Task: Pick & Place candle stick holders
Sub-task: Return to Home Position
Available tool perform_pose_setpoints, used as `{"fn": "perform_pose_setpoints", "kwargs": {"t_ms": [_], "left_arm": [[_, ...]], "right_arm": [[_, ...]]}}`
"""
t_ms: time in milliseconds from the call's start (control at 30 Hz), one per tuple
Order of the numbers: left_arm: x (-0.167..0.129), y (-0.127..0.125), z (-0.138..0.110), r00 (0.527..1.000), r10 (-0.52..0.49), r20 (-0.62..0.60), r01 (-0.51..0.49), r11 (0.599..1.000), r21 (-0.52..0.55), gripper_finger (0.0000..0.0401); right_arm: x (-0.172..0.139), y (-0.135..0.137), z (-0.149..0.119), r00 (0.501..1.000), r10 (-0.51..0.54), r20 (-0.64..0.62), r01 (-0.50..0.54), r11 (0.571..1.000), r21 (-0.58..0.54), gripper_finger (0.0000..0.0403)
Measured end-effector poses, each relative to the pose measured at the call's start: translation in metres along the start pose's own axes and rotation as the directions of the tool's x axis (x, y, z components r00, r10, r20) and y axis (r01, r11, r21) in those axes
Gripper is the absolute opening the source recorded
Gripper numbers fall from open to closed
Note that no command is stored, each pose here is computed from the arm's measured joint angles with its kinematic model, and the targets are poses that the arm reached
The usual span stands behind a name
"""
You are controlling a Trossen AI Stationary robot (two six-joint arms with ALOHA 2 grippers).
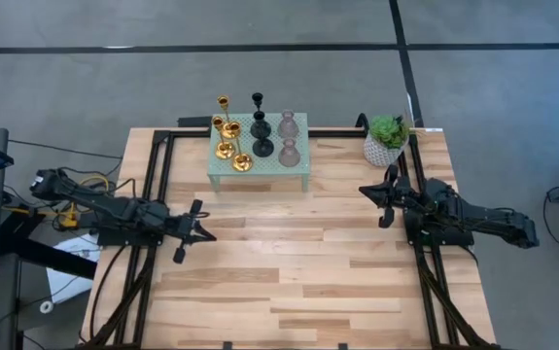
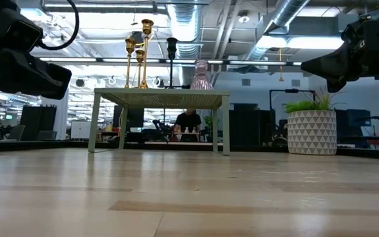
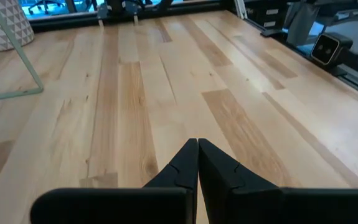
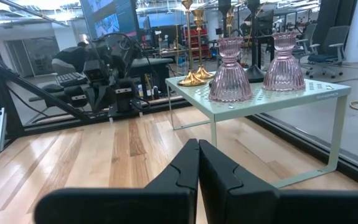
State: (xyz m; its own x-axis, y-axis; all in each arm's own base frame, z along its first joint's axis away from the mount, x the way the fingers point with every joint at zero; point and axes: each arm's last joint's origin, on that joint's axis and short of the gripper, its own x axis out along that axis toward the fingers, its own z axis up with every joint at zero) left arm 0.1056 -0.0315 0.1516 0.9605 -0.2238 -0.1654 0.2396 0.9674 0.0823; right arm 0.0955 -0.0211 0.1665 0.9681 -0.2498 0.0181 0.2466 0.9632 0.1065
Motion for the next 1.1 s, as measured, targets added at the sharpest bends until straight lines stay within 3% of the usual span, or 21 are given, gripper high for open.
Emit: {"fn": "perform_pose_setpoints", "kwargs": {"t_ms": [1100], "left_arm": [[0.0039, -0.0007, -0.0053, 0.998, -0.004, -0.064, 0.005, 1.000, 0.005, 0.0012]], "right_arm": [[0.0000, 0.0000, 0.0000, 1.000, 0.000, 0.000, 0.000, 1.000, 0.000, 0.0000]]}}
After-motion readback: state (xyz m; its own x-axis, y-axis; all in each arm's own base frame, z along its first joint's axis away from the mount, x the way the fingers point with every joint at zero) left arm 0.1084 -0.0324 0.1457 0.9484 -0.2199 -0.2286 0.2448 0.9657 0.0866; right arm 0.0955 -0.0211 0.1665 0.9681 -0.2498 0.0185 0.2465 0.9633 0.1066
